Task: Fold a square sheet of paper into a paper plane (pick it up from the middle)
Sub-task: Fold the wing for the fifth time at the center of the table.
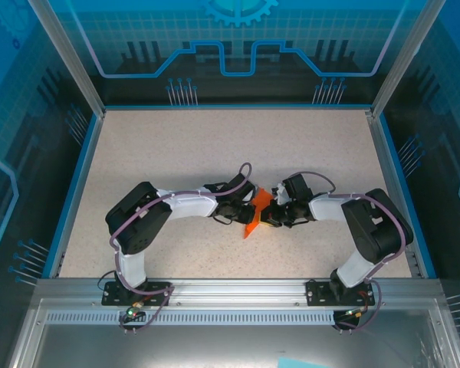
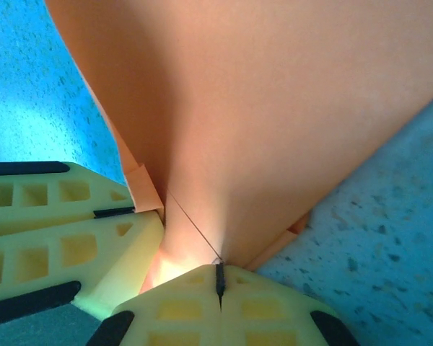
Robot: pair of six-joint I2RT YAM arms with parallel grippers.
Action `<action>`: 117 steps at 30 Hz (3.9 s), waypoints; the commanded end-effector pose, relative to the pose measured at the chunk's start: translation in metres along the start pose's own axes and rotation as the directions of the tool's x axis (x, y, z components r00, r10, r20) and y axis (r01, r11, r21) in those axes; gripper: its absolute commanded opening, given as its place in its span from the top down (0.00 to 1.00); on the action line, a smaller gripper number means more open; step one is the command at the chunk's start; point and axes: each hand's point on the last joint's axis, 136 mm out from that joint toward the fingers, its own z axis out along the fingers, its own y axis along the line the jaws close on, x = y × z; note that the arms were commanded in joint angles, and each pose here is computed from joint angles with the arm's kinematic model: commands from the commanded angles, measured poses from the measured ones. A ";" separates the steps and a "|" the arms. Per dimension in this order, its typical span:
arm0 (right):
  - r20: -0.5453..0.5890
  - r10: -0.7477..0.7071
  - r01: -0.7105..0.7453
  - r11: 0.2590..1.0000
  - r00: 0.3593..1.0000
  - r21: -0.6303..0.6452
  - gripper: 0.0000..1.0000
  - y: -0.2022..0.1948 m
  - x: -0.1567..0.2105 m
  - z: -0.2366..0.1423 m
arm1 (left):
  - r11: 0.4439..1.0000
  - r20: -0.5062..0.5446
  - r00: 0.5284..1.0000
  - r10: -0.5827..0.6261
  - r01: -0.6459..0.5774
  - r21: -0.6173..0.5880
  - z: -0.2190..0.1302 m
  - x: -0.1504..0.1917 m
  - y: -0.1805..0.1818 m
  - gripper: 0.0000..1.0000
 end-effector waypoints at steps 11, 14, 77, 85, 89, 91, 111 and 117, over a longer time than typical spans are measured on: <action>-0.002 0.018 -0.018 0.996 1.000 0.088 0.97 -0.018 -0.004 -0.001 | 0.998 0.001 0.999 0.036 -0.036 0.048 -0.015 -0.003 -0.015 0.89; -0.005 0.019 -0.018 0.995 1.000 0.095 0.97 -0.019 -0.003 0.000 | 0.997 0.010 0.999 0.041 -0.041 0.069 -0.019 -0.005 -0.020 0.89; -0.024 0.067 -0.067 0.998 0.998 0.001 1.00 -0.024 0.006 0.008 | 0.986 0.030 0.989 -0.144 0.140 0.091 0.005 -0.016 -0.021 0.87; -0.023 0.068 -0.068 0.998 0.997 -0.006 1.00 -0.025 0.007 0.008 | 0.980 0.033 0.984 -0.176 0.172 0.100 0.010 -0.020 -0.021 0.88; -0.022 0.068 -0.068 0.998 0.997 -0.007 1.00 -0.024 0.008 0.007 | 0.982 0.013 0.985 -0.175 0.173 0.079 0.016 -0.013 -0.016 0.87; -0.019 0.064 -0.064 0.998 0.998 -0.009 1.00 -0.023 0.007 0.006 | 0.983 -0.001 0.985 -0.175 0.174 0.065 0.019 -0.008 -0.012 0.87; 0.028 0.036 -0.034 0.995 0.999 -0.091 0.94 0.001 -0.001 -0.013 | 0.985 -0.075 0.983 -0.170 0.167 -0.041 0.039 0.017 0.020 0.83; 0.053 0.032 -0.026 0.995 0.998 -0.100 0.91 0.003 -0.002 -0.023 | 0.985 -0.085 0.982 -0.171 0.169 -0.029 0.040 0.017 0.021 0.79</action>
